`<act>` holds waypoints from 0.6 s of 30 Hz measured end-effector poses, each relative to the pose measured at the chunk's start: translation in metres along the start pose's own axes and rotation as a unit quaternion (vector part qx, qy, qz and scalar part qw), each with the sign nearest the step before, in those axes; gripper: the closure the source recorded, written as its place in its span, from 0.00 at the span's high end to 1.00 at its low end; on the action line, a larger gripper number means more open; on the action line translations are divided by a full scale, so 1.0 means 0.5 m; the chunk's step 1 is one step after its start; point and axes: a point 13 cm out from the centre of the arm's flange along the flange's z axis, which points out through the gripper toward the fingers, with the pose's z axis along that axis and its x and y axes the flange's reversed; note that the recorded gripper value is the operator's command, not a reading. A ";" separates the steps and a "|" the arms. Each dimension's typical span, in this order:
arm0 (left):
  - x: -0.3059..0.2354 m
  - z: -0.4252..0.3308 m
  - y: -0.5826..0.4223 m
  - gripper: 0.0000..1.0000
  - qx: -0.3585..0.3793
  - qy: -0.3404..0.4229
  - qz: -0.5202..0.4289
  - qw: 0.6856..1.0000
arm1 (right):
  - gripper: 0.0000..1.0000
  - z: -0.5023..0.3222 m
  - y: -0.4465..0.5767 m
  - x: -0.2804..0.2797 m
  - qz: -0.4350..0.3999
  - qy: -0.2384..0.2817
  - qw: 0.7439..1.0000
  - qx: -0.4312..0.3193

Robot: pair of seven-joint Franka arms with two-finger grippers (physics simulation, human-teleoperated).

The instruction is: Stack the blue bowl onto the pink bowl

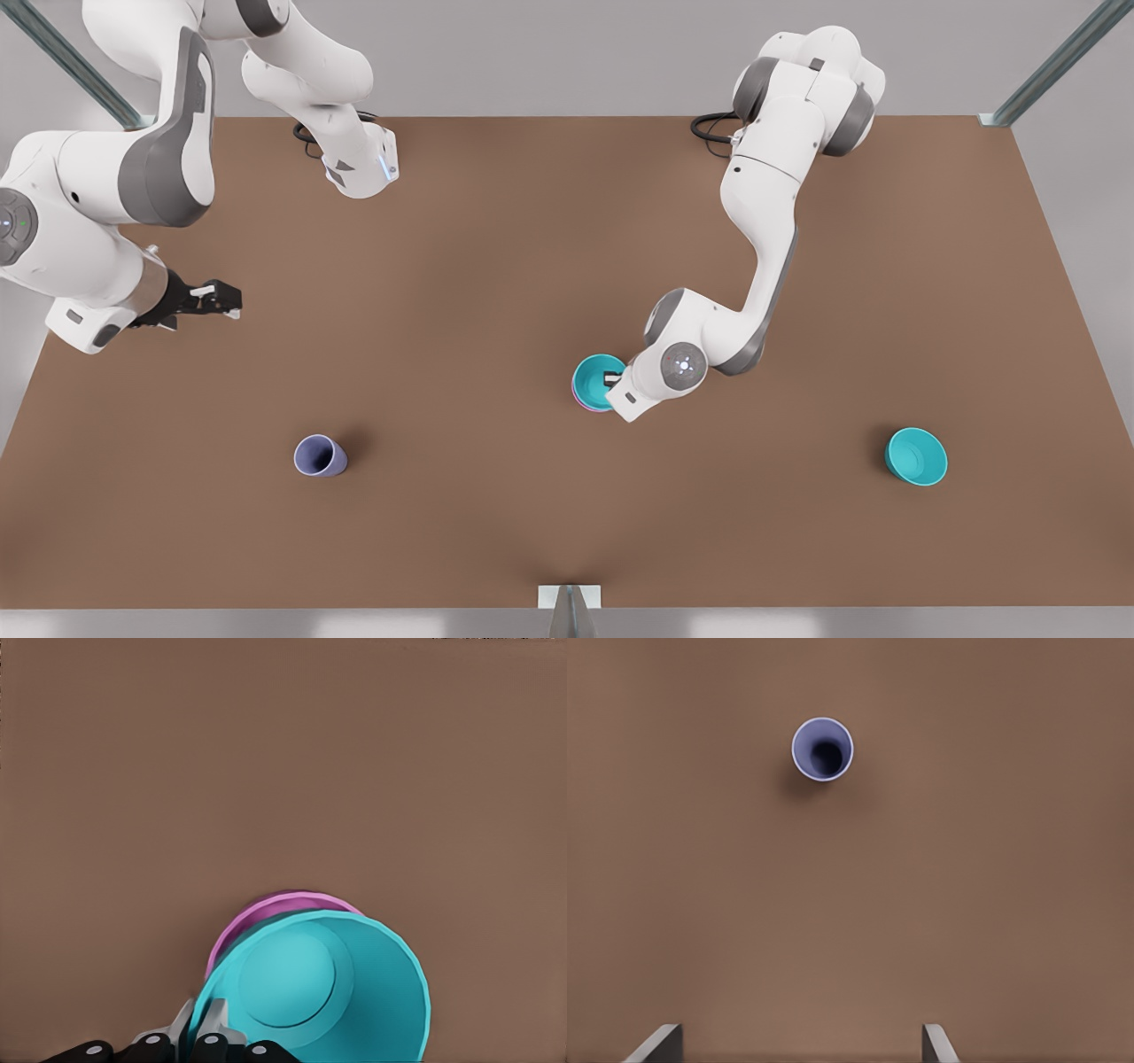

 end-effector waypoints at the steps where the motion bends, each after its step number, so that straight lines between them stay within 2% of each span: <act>1: 0.000 0.000 0.000 0.21 0.000 0.000 -0.007 1.000 | 1.00 0.000 0.000 0.000 -0.001 -0.001 1.000 0.000; 14: 0.010 0.011 -0.008 0.23 -0.002 0.005 -0.066 0.998 | 1.00 0.015 0.001 0.002 -0.008 -0.001 1.000 0.001; 15: 0.010 0.011 -0.009 1.00 -0.002 0.005 -0.069 0.998 | 1.00 0.013 0.001 0.004 -0.008 -0.002 1.000 0.001; 18: 0.012 0.011 -0.014 1.00 0.008 0.009 -0.076 0.997 | 1.00 0.004 0.003 0.010 -0.009 -0.006 1.000 0.002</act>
